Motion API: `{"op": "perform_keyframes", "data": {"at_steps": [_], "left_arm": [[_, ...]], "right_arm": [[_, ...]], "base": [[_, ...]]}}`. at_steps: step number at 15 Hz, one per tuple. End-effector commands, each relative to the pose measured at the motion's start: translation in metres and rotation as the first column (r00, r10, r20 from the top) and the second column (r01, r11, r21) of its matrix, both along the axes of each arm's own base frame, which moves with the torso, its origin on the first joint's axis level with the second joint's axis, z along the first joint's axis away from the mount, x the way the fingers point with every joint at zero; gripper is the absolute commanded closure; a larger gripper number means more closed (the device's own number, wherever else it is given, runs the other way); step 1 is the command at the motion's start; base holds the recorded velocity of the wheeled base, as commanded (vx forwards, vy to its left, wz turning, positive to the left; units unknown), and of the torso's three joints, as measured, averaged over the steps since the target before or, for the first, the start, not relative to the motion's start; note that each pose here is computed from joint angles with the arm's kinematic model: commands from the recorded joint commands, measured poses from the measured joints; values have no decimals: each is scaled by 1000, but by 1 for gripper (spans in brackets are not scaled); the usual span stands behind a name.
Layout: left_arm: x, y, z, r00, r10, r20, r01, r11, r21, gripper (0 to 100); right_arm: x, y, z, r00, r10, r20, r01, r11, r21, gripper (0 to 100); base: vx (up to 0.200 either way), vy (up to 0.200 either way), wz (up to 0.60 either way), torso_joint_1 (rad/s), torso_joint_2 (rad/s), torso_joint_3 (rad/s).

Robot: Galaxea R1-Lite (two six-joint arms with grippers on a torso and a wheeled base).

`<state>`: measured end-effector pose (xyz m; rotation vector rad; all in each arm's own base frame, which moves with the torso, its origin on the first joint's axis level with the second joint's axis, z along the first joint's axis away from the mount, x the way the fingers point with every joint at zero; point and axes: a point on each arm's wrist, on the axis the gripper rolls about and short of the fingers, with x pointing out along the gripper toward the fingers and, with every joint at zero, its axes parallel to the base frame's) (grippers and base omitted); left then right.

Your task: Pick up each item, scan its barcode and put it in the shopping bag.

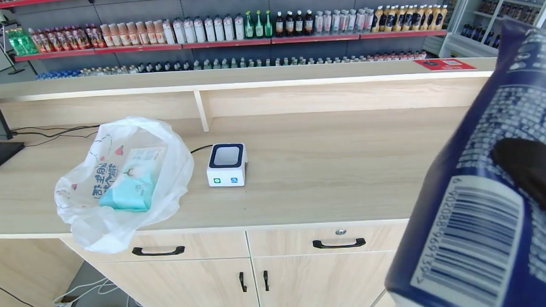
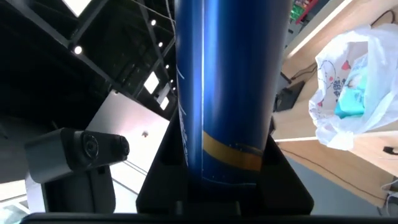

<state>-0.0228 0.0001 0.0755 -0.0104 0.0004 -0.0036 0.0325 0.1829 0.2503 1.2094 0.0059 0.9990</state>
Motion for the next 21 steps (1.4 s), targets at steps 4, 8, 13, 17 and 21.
{"op": "perform_keyframes", "data": {"at_steps": [4, 8, 13, 17, 21], "left_arm": [[0, 0, 0, 1000, 1, 0, -1, 1000, 0, 100], [0, 0, 0, 1000, 1, 0, -1, 1000, 0, 100], [0, 0, 0, 1000, 1, 0, -1, 1000, 1, 100], [0, 0, 0, 1000, 1, 2, -1, 1000, 1, 100], [0, 0, 0, 1000, 1, 2, -1, 1000, 3, 100]], "right_arm": [[-4, -14, -10, 1000, 17, -17, -18, 1000, -19, 100], [-3, -2, 7, 1000, 17, -4, -17, 999, 37, 100], [-2, 0, 8, 1000, 14, -4, -14, 999, 40, 100], [3, 2, 6, 1000, -19, 5, 19, 1000, 18, 100], [22, 17, -2, 992, -119, 35, 121, 991, -55, 100]], "base": [[0, 0, 0, 0, 0, 0], [0, 0, 0, 0, 0, 0], [0, 0, 0, 0, 0, 0], [0, 0, 0, 0, 0, 0], [0, 0, 0, 0, 0, 0]]}}
